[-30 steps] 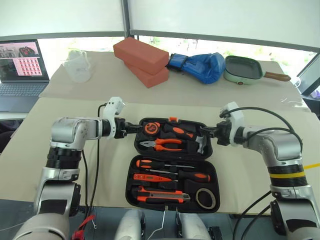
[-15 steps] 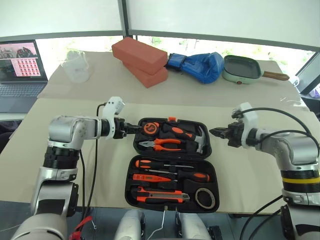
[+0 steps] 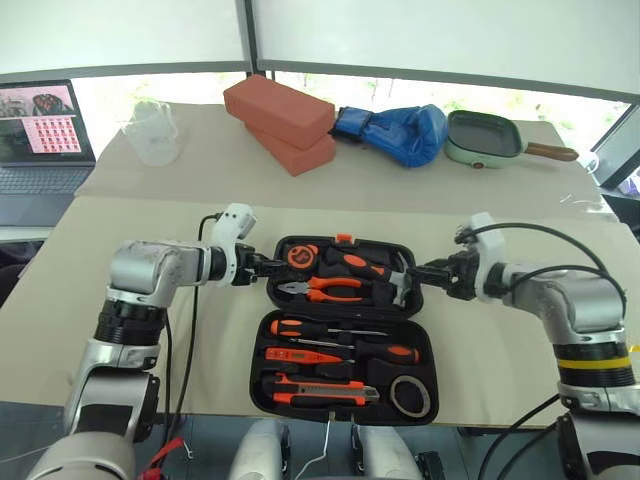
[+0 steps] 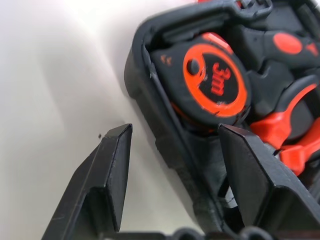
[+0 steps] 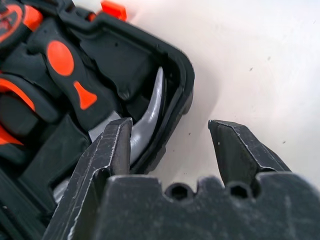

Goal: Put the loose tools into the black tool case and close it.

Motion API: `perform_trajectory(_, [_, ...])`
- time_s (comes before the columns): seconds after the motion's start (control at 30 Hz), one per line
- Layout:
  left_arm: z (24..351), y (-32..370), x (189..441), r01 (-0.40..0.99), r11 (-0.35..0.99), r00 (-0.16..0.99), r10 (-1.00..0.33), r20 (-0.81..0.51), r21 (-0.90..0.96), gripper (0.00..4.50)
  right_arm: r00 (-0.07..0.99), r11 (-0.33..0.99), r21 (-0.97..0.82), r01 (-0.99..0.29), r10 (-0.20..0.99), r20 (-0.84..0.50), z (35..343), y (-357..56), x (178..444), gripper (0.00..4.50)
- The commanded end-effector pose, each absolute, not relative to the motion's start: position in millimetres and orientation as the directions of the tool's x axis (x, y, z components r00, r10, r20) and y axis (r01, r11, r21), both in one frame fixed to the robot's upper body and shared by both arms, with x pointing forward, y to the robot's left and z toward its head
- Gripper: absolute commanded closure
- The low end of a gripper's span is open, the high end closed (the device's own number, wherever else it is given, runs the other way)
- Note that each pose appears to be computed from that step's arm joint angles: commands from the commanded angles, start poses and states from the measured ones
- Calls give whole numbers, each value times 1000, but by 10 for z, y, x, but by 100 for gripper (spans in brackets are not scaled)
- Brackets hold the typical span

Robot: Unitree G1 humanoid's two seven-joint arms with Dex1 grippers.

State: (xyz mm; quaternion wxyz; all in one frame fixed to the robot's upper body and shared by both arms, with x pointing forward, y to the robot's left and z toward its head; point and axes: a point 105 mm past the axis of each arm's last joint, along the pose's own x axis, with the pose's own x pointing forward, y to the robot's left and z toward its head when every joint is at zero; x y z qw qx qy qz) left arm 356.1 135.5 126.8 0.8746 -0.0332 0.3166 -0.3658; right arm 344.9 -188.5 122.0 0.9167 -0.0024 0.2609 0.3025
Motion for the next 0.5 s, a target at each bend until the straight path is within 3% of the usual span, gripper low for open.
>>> perform_trajectory(0.03, [1306,1312,3590,627,733,553,-658,-511,-264,300,693,811,121,-572,557,-457,1299,-1858,3494,329])
perform_trajectory(0.13, [1323,1276,3568,638,720,543,-672,-503,-273,402,687,801,121,-586,571,-449,1327,-1811,3491,435])
perform_trajectory(0.2, [1339,1255,3554,644,712,539,-682,-493,-281,449,685,796,126,-591,579,-442,1348,-1788,3489,450])
perform_trajectory(0.4, [1470,1133,3519,690,659,525,-741,-419,-300,449,693,783,120,-610,601,-399,1457,-1707,3511,450])
perform_trajectory(0.5, [1678,1038,3542,740,626,545,-772,-327,-245,449,723,772,60,-633,617,-311,1673,-1614,3571,450])
